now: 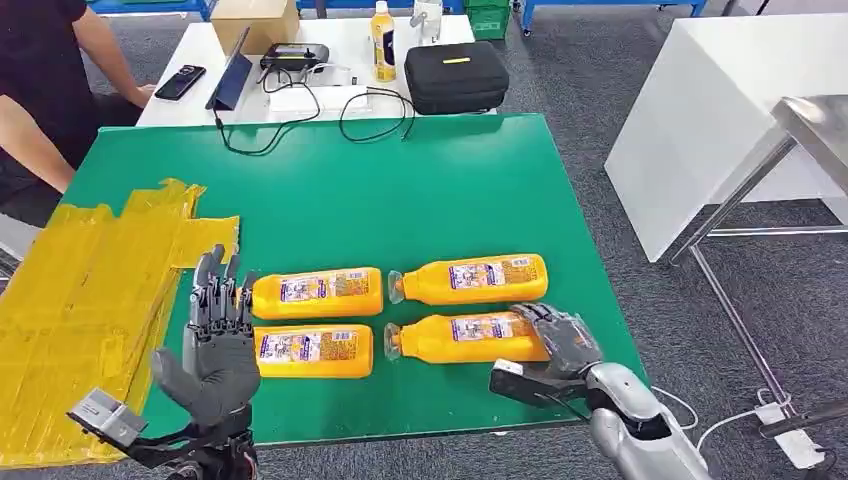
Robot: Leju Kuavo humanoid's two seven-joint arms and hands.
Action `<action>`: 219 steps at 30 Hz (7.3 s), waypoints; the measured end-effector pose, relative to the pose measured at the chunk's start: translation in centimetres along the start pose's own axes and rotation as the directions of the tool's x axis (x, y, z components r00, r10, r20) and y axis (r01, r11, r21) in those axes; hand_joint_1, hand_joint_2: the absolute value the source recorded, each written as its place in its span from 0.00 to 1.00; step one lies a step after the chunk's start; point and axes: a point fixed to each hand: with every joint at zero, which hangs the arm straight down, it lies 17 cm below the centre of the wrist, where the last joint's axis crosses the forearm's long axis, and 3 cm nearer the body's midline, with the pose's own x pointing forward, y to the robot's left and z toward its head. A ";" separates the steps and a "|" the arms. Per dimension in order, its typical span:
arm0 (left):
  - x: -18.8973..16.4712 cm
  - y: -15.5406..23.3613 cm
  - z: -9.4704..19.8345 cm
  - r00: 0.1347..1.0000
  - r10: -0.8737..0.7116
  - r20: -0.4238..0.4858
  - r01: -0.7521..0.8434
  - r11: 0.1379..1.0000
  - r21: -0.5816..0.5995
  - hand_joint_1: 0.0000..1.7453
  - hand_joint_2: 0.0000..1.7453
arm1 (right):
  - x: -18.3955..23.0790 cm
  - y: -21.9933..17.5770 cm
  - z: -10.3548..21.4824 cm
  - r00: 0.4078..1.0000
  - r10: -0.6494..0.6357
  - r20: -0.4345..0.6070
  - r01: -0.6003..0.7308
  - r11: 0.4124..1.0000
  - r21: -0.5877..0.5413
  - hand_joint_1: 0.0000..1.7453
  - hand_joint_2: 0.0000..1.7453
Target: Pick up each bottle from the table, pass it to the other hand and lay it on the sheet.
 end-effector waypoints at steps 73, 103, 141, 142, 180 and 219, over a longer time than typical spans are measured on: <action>-3.8 1.4 2.7 0.937 0.332 -0.105 -0.320 0.940 0.118 0.00 1.00 | 34.4 -6.7 -3.8 0.632 -0.580 0.513 0.683 0.730 -0.016 1.00 1.00; -4.2 3.1 4.4 0.971 0.205 -0.124 -0.184 0.969 0.162 1.00 1.00 | 38.8 2.5 -4.4 0.678 -0.578 0.454 0.545 0.810 0.217 1.00 1.00; -2.4 2.8 3.1 0.995 0.024 -0.093 -0.017 0.997 0.077 1.00 1.00 | 37.8 1.5 -3.6 0.717 -0.469 0.516 0.495 0.863 0.096 0.00 0.00; -2.0 3.0 2.9 0.996 0.020 -0.083 -0.014 0.997 0.077 1.00 1.00 | 37.7 1.3 -3.4 0.715 -0.469 0.518 0.502 0.861 0.087 0.00 0.00; -2.4 26.2 1.0 -0.399 -0.917 -0.009 0.906 -0.393 -0.156 1.00 1.00 | 36.5 -3.2 -2.1 0.639 -0.541 0.546 0.623 0.781 0.045 0.00 0.00; -9.3 31.4 4.0 -0.462 -0.887 0.022 0.811 -0.432 -0.395 0.00 0.00 | 37.8 -2.1 -2.3 0.622 -0.561 0.547 0.612 0.784 0.108 0.00 0.00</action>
